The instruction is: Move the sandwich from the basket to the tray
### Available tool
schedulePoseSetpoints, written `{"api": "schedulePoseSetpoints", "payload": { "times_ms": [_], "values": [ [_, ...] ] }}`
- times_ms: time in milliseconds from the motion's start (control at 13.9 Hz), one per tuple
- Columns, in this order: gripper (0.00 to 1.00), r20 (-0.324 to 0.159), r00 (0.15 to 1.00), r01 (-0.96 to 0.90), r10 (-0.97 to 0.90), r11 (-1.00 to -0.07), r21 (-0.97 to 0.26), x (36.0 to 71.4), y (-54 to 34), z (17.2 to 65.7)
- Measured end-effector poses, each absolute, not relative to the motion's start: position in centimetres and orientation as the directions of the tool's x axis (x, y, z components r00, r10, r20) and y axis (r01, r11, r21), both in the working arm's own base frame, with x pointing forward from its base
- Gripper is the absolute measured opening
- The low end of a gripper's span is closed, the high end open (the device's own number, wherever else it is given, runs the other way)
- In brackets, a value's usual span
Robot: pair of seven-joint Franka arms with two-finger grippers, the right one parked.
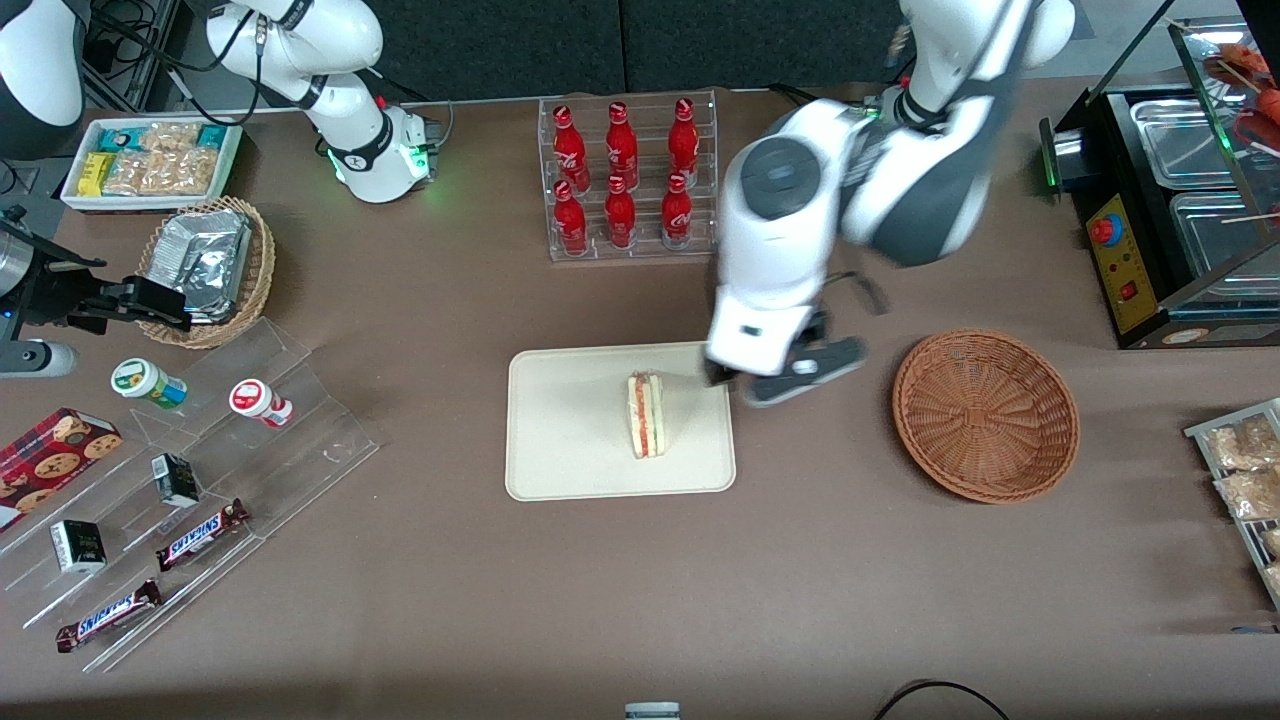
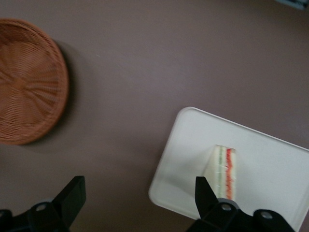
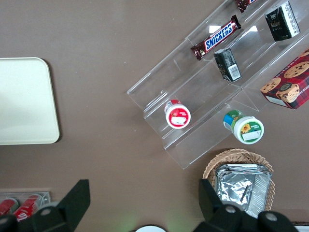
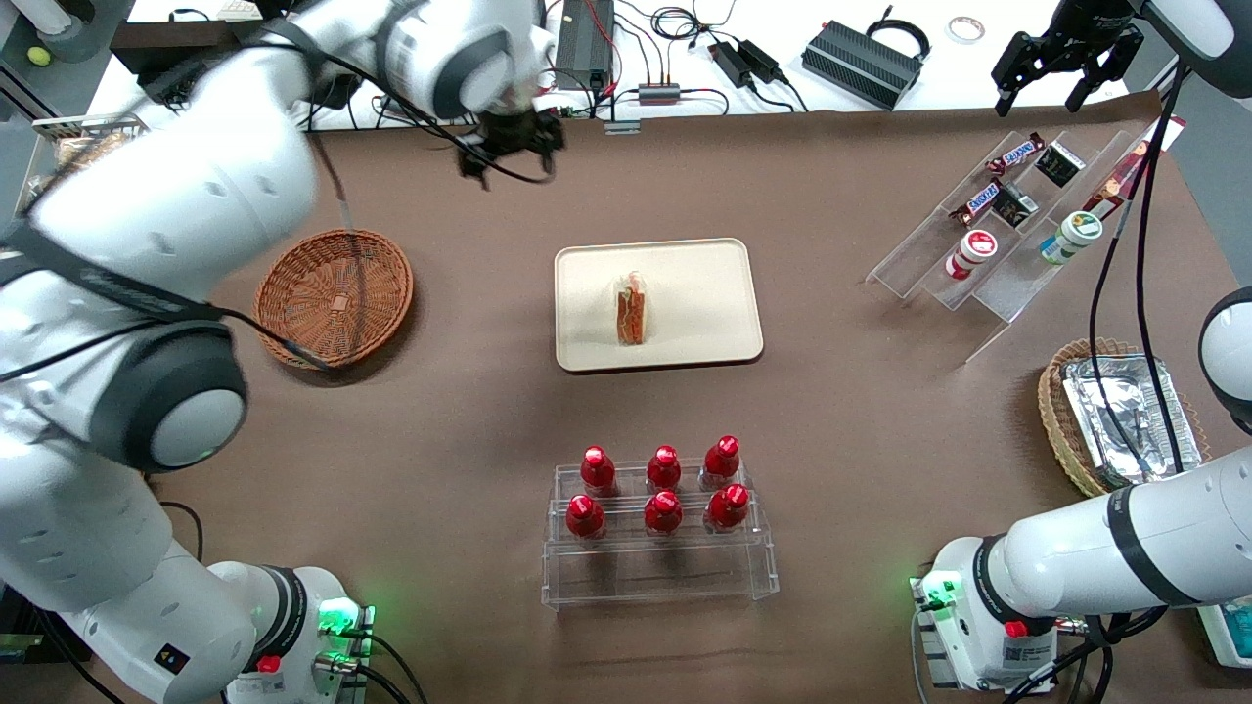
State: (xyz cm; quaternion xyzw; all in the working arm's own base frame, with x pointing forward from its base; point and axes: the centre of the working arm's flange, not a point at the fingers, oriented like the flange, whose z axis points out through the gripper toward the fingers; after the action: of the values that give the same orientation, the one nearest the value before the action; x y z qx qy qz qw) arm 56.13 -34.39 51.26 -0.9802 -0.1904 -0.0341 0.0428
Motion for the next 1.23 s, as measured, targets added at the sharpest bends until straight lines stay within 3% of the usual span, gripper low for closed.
{"api": "schedulePoseSetpoints", "payload": {
  "times_ms": [505,865,1225],
  "values": [
    [1.00,-0.065,0.975,0.207,0.210,-0.977,-0.052,53.6,-15.4,63.2],
    [1.00,-0.086,0.994,0.069,0.069,-0.998,-0.009,50.0,-5.6,65.5],
    [1.00,-0.068,0.995,0.071,0.069,-0.997,0.020,47.9,0.4,66.7]
  ]
}}
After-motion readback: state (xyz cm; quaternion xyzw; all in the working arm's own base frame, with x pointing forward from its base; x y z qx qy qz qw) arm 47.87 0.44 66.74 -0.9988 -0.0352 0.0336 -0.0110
